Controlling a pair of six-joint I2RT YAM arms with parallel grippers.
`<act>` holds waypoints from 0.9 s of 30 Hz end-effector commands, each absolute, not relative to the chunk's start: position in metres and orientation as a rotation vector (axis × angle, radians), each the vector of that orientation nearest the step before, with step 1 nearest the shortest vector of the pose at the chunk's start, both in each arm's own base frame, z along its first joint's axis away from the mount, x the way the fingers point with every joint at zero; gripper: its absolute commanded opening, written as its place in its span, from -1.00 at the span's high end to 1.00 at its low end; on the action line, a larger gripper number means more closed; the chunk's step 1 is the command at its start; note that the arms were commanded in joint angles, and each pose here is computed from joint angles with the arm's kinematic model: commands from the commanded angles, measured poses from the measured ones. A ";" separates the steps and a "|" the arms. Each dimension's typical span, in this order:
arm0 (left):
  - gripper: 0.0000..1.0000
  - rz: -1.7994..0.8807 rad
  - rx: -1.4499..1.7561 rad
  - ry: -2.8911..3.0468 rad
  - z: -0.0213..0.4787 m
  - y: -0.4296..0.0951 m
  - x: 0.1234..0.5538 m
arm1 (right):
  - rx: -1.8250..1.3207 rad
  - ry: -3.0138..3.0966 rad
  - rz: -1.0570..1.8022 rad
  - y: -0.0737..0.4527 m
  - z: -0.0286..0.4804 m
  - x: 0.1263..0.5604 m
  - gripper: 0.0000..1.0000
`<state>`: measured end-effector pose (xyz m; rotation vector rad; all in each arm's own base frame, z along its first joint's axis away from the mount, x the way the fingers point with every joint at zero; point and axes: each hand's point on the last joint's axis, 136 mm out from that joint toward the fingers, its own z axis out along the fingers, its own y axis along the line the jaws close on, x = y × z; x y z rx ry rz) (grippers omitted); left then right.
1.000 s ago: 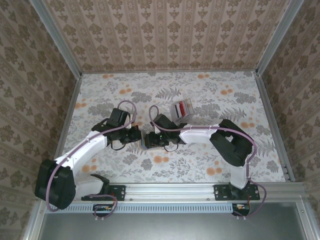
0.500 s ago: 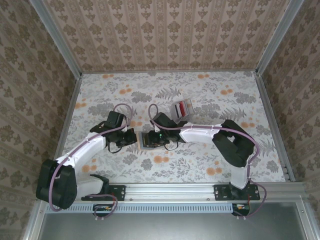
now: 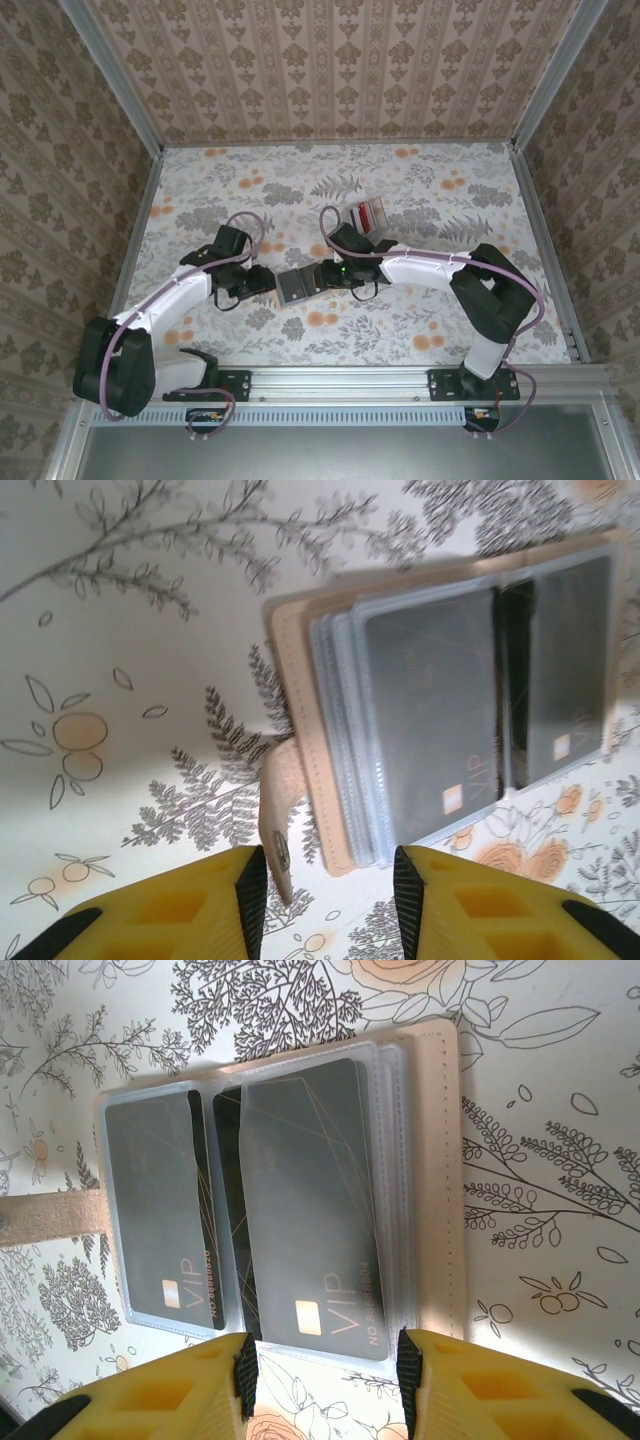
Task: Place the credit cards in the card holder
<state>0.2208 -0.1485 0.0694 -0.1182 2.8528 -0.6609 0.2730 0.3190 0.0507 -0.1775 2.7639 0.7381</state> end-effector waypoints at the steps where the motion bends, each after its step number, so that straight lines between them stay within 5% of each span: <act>1: 0.24 -0.710 -0.082 2.781 0.094 -0.158 0.232 | -0.210 2.788 0.746 0.326 0.044 0.272 0.12; 27: 0.57 -0.813 -0.009 2.879 0.044 -0.210 0.240 | -0.219 2.738 0.755 0.327 0.062 0.276 0.12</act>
